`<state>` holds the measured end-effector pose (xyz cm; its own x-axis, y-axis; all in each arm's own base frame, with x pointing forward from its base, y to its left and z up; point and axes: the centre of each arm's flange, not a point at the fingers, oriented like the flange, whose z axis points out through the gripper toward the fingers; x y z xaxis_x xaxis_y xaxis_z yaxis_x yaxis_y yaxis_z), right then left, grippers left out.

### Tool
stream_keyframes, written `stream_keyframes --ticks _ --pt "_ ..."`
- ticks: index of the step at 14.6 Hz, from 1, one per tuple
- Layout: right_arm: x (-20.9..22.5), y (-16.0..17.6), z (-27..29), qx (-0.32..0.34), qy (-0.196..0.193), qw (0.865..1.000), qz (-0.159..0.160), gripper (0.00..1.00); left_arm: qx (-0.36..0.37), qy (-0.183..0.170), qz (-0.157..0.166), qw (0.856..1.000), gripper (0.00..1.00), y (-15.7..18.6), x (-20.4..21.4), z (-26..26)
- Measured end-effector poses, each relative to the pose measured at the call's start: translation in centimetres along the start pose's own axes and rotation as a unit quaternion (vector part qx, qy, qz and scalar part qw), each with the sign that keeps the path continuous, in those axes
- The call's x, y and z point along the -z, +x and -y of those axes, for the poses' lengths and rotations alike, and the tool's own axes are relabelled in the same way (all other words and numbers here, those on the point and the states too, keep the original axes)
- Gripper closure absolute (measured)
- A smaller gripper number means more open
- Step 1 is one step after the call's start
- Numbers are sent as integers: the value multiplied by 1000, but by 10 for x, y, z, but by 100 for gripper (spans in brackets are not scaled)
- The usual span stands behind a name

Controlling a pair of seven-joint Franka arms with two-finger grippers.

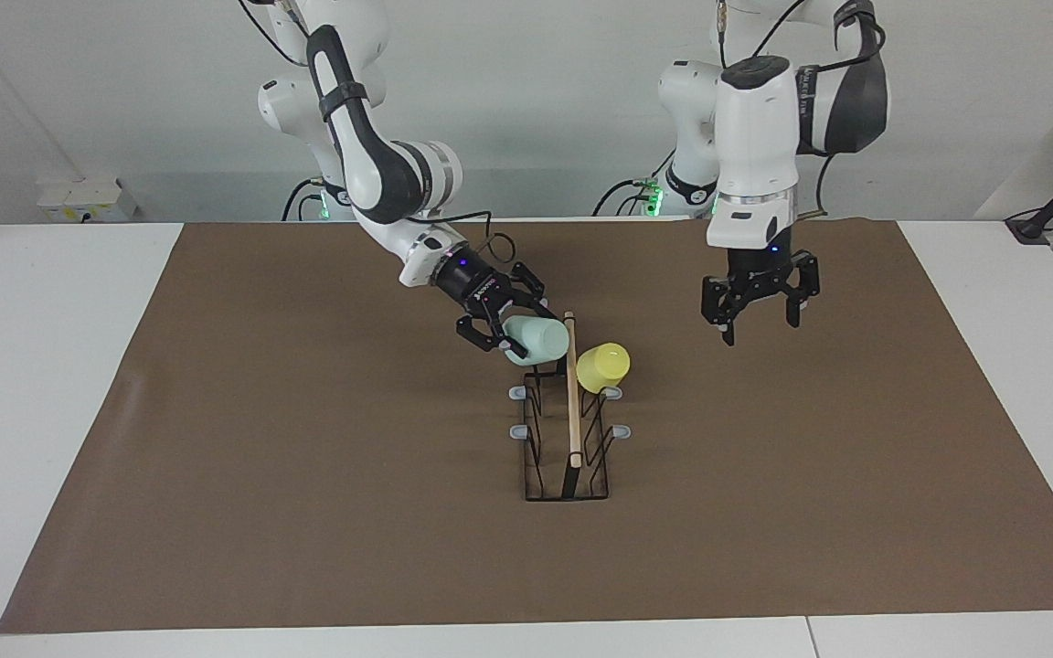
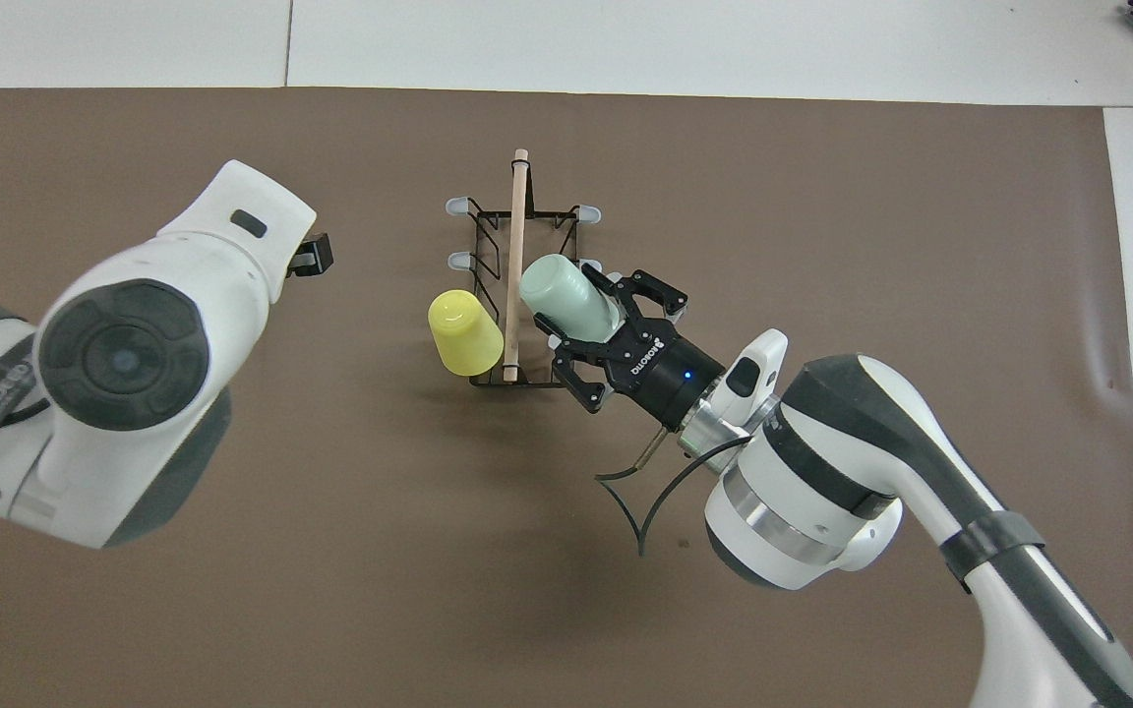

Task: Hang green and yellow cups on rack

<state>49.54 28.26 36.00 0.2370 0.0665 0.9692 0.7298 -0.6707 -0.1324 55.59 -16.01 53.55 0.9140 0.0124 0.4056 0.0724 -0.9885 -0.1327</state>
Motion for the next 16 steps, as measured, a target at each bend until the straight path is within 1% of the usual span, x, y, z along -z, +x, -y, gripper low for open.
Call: stream_keyframes --ticks 2,3,5,7,9,11,12,16 --pt "1 -9 5 2 2 1000 6 31 -31 -25 16 999 0 10 3 27" --pt "2 -13 5 2 3 1000 7 31 -48 -36 31 998 0 13 5 38" --pt "3 -21 7 6 14 1000 0 31 -72 -56 63 994 0 21 10 69" --pt "7 -33 6 9 22 1000 -6 31 -82 -65 88 991 0 28 17 103" --pt "10 -46 4 12 29 999 -23 31 -94 -73 109 987 0 32 28 128" --pt "10 -67 -2 17 39 998 -44 31 -104 -74 127 984 0 36 42 139" --pt "9 -77 -6 20 41 998 -48 31 -110 -74 134 982 0 37 50 139" --pt "11 -95 -11 19 40 998 -42 31 -131 -78 149 977 0 36 70 122"
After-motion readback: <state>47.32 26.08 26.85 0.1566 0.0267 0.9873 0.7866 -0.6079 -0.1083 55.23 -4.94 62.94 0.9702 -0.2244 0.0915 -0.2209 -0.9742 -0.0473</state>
